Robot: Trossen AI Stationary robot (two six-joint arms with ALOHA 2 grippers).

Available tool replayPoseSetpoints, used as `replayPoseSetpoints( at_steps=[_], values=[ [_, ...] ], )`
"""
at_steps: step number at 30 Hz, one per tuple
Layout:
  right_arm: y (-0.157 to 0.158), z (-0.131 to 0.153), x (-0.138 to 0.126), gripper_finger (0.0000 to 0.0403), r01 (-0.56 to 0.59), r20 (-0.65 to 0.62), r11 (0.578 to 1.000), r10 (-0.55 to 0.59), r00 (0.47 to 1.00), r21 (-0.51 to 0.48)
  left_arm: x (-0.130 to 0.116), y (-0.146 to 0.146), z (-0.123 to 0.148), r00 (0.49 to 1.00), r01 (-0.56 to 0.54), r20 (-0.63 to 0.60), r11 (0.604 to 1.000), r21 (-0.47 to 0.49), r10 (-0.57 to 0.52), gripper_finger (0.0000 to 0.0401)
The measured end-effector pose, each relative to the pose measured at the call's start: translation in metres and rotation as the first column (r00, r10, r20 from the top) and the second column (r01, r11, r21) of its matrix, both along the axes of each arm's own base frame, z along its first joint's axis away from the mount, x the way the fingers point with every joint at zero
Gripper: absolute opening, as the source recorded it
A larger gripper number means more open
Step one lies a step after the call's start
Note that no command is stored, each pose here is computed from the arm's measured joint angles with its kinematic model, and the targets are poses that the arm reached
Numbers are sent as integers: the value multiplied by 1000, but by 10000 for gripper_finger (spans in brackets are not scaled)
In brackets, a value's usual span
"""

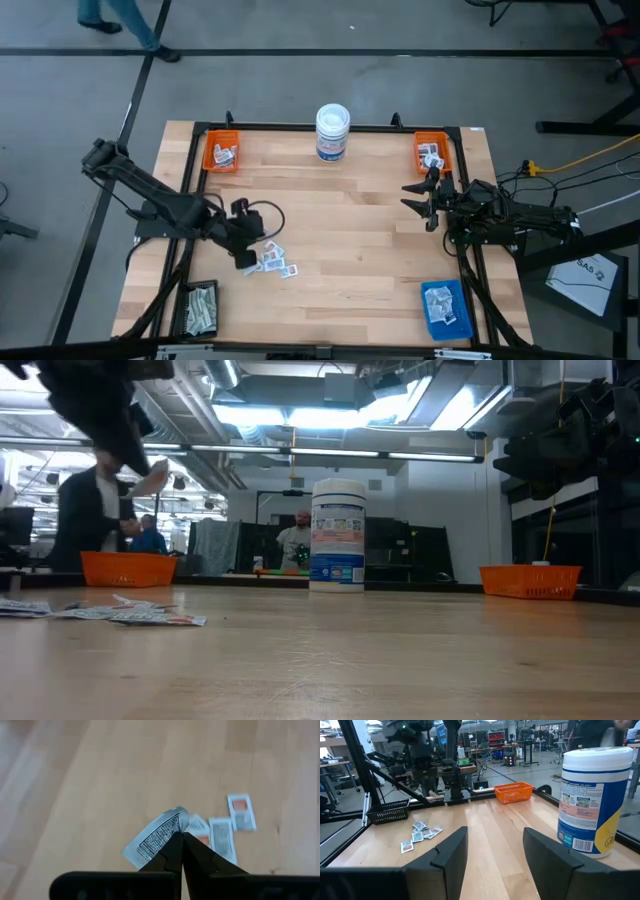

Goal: Pick & Place First Aid Supplies
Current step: Put the orange ointment pack into the left orange bin

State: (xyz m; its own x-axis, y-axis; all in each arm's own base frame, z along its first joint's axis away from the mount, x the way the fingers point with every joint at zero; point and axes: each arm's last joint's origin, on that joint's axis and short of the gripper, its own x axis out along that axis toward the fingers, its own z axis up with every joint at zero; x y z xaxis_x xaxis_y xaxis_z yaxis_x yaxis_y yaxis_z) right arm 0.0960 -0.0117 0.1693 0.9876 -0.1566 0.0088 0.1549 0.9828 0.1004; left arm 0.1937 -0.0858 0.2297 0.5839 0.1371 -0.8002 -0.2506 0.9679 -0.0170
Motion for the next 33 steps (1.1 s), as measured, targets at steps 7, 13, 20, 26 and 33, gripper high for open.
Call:
replayPoseSetpoints(
  at_steps=[7,13,20,26,33],
  values=[
    [0,0,0,191,0,0,1000,0,1000,0,0,26,12,994,-98,49,995,14,97,1],
    [0,0,0,191,0,0,1000,0,1000,0,-1,58,16,973,-230,42,972,41,228,1],
    [0,0,0,191,0,1,1000,0,1000,0,-18,98,20,903,-428,-9,900,85,430,2],
    [0,0,0,191,0,1,1000,0,1000,0,-35,127,24,830,-546,-33,822,160,557,2],
    [0,0,0,191,0,0,1000,0,1000,0,-49,159,26,739,-649,-44,728,221,672,2]
  ],
)
